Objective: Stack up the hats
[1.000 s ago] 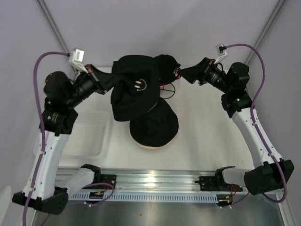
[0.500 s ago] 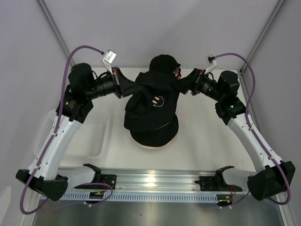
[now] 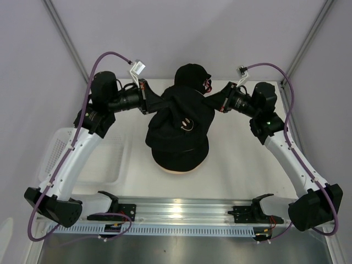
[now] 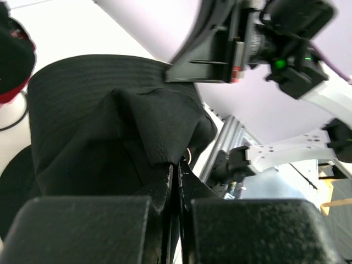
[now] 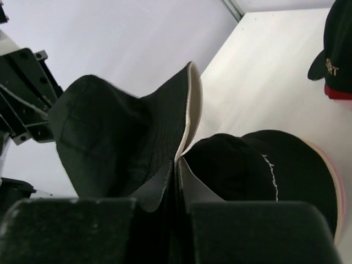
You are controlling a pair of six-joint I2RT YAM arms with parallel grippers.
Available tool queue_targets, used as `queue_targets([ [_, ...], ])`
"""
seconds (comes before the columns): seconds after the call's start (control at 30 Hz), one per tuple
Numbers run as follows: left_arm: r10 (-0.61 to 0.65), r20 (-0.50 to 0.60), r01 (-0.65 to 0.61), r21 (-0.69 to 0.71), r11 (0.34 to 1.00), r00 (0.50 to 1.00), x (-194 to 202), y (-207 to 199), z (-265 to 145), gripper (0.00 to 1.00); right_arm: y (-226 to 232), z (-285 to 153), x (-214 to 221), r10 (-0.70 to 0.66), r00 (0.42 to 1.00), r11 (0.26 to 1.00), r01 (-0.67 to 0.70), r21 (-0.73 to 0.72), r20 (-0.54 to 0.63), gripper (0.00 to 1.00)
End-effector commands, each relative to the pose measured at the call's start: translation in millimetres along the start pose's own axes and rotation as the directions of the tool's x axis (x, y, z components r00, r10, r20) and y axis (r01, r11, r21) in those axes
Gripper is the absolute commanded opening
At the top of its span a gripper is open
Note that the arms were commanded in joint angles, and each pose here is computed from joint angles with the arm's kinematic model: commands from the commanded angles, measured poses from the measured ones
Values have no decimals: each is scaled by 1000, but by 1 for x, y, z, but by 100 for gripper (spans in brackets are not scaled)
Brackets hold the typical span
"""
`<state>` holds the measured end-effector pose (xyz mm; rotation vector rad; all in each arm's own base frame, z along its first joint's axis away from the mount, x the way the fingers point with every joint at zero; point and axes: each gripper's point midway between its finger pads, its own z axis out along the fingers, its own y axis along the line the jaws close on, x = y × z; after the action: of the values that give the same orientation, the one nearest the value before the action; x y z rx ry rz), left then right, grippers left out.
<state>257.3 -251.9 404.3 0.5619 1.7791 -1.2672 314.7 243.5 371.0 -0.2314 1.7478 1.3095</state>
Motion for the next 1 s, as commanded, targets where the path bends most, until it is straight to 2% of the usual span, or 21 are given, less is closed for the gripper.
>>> queue_targets([
  [0.0,60,6,-60,-42,997,998,-3,12,6,1,10,-7,4,14,1000,1000,-14,-14,-2,0],
  [0.1,51,-2,-51,-76,996,999,-2,20,7,1,-2,-20,11,17,999,998,-19,59,38,0],
  [0.17,38,-7,-38,-77,996,999,1,22,8,6,-18,-29,25,51,998,992,-54,116,25,0],
  [0.23,21,-13,-22,-106,994,1000,3,27,8,23,-36,-33,31,89,995,978,-96,183,44,0],
  [0.27,19,-8,-20,-150,988,1000,4,35,6,43,-55,-37,41,125,991,962,-134,238,54,0],
  [0.33,8,-14,-10,-205,979,1000,9,43,1,65,-74,-40,45,190,977,937,-210,280,99,0],
  [0.37,11,9,-8,-271,963,1000,9,51,-7,86,-81,-41,49,212,971,928,-235,289,109,0],
  [0.43,11,47,6,-339,941,999,6,55,-19,99,-92,-40,59,244,961,918,-273,287,134,0],
  [0.47,-9,89,45,-411,910,996,12,65,-32,100,-96,-39,63,255,958,914,-283,291,131,0],
  [0.53,-17,167,93,-461,883,986,9,69,-47,99,-99,-37,72,253,960,910,-277,308,117,0],
  [0.57,-99,204,193,-515,835,974,31,91,-54,99,-100,-37,73,243,962,908,-270,320,122,0],
  [0.6,-98,268,227,-507,832,958,27,83,-66,99,-96,-35,78,235,966,912,-257,320,105,0],
  [0.63,-119,308,270,-514,814,944,36,93,-70,99,-96,-35,80,223,970,914,-243,325,99,0],
  [0.67,-172,357,341,-490,802,918,39,92,-72,99,-94,-35,80,218,971,914,-239,326,102,0],
  [0.7,-223,362,391,-502,772,905,62,105,-72,100,-92,-34,80,214,971,915,-236,326,103,0],
  [0.77,-270,428,460,-440,771,863,61,98,-73,99,-91,-34,82,216,970,912,-240,332,107,0],
  [0.8,-306,432,498,-452,741,848,78,108,-72,99,-91,-34,83,220,969,911,-244,334,109,0],
  [0.97,-369,496,585,-404,703,786,93,111,-77,96,-91,-33,88,230,967,907,-253,337,107,0],
])
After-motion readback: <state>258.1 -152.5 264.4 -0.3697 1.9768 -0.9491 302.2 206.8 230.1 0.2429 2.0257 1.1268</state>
